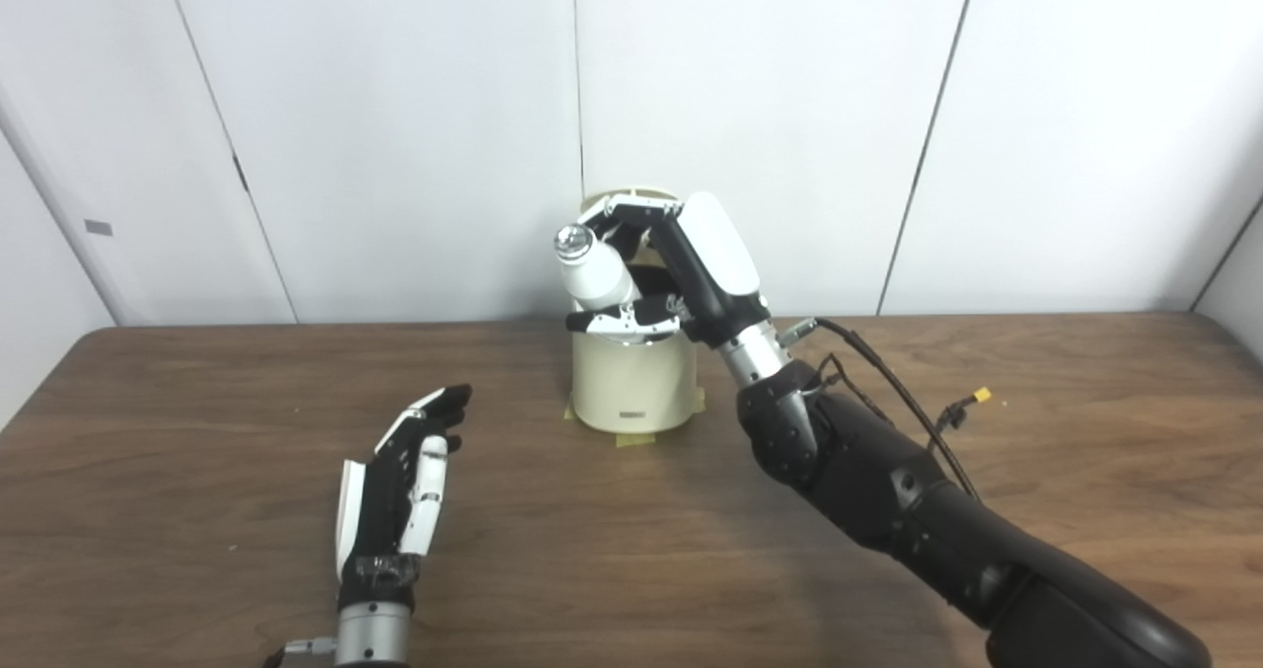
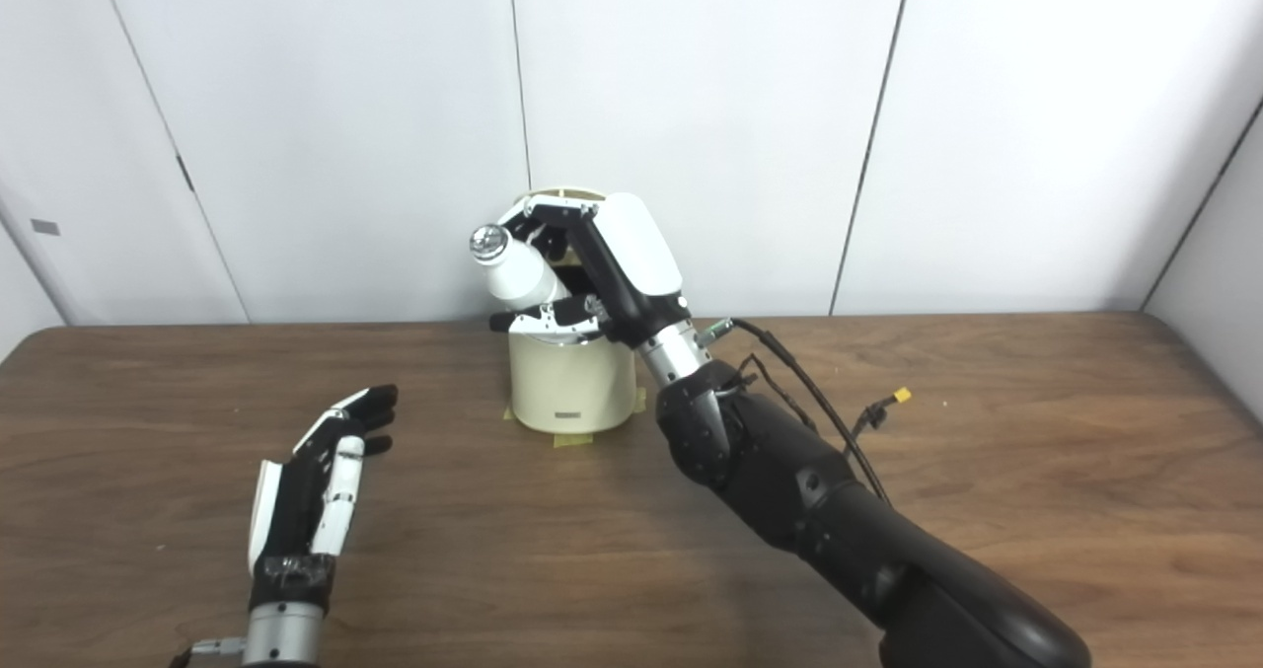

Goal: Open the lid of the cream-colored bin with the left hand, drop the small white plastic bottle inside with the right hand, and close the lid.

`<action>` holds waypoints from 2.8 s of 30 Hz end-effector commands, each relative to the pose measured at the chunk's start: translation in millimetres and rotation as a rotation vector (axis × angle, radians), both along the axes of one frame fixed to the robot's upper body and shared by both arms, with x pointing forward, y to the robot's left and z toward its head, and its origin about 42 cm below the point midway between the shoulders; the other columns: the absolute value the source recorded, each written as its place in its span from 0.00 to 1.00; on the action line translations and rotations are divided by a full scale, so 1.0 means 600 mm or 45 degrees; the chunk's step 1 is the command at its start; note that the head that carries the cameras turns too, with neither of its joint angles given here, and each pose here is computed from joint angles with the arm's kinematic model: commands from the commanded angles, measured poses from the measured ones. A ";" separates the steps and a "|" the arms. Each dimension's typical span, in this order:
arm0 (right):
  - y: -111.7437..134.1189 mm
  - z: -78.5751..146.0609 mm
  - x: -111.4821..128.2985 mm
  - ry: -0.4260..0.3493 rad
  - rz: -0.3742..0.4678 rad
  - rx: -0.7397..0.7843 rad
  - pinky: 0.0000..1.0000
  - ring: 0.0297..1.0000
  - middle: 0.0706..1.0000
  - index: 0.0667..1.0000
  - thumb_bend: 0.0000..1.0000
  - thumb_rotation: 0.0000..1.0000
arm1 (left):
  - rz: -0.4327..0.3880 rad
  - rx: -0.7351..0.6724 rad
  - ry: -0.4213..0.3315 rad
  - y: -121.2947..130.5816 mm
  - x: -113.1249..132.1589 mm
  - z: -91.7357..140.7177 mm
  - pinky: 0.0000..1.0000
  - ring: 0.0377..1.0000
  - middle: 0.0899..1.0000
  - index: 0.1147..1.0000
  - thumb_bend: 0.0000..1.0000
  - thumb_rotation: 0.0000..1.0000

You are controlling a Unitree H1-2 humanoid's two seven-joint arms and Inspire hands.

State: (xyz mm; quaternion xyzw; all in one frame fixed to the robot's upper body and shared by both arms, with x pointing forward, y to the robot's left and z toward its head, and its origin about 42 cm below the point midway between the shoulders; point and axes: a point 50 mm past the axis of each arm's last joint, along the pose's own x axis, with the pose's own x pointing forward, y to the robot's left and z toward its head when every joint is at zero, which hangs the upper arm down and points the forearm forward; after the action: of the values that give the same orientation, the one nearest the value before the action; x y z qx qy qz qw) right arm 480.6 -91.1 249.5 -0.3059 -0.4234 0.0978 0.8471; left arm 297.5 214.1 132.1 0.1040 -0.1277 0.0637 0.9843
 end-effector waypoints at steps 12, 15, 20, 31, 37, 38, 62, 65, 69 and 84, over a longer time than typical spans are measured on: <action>0.006 0.064 0.017 -0.155 0.030 0.013 0.37 0.41 0.46 0.47 0.51 0.00 | -0.008 -0.010 0.043 -0.018 -0.021 -0.024 0.75 0.80 0.79 0.76 0.16 0.85; 0.009 0.056 0.011 -0.170 0.045 -0.017 0.38 0.41 0.46 0.47 0.51 0.00 | -0.012 -0.009 0.045 -0.018 -0.021 -0.024 0.75 0.81 0.79 0.77 0.16 0.85; 0.011 0.047 0.006 -0.254 0.058 -0.112 0.38 0.40 0.46 0.47 0.51 0.00 | -0.015 -0.010 0.046 -0.018 -0.021 -0.025 0.76 0.81 0.80 0.77 0.16 0.85; 0.004 0.035 0.007 -0.328 0.061 -0.226 0.36 0.39 0.46 0.48 0.51 0.00 | -0.021 0.002 0.042 -0.021 -0.020 -0.027 0.76 0.81 0.80 0.77 0.16 0.85; 0.008 0.033 0.008 -0.472 0.077 -0.288 0.35 0.39 0.45 0.48 0.51 0.00 | -0.015 0.008 0.044 -0.023 -0.022 -0.025 0.76 0.81 0.80 0.77 0.17 0.84; 0.009 0.035 0.009 -0.494 0.077 -0.294 0.35 0.39 0.45 0.48 0.51 0.00 | -0.017 0.013 0.041 -0.023 -0.022 -0.026 0.76 0.81 0.80 0.77 0.17 0.84; 0.004 0.066 0.013 -0.472 0.039 -0.156 0.36 0.40 0.46 0.48 0.51 0.00 | -0.019 0.029 0.050 -0.024 -0.021 -0.030 0.75 0.80 0.79 0.77 0.17 0.84; 0.003 0.072 0.013 -0.451 0.034 -0.119 0.37 0.40 0.46 0.48 0.51 0.00 | -0.022 0.047 0.043 -0.024 -0.021 -0.031 0.75 0.80 0.79 0.77 0.17 0.83; -0.002 0.078 0.016 -0.456 0.014 -0.086 0.38 0.40 0.46 0.48 0.51 0.00 | -0.022 0.035 0.041 -0.025 -0.021 -0.031 0.75 0.80 0.79 0.77 0.17 0.81; -0.015 0.073 0.029 -0.440 -0.065 -0.035 0.36 0.39 0.46 0.49 0.51 0.00 | -0.030 0.053 0.034 -0.025 -0.023 -0.032 0.74 0.80 0.79 0.77 0.18 0.84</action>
State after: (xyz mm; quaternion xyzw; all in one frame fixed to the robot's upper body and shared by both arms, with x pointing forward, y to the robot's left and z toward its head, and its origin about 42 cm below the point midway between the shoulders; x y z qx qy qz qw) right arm 489.4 -100.3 262.7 -0.3619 -0.5277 0.0552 0.7665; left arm 295.4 204.3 133.6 0.1138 -0.1412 0.0519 0.9820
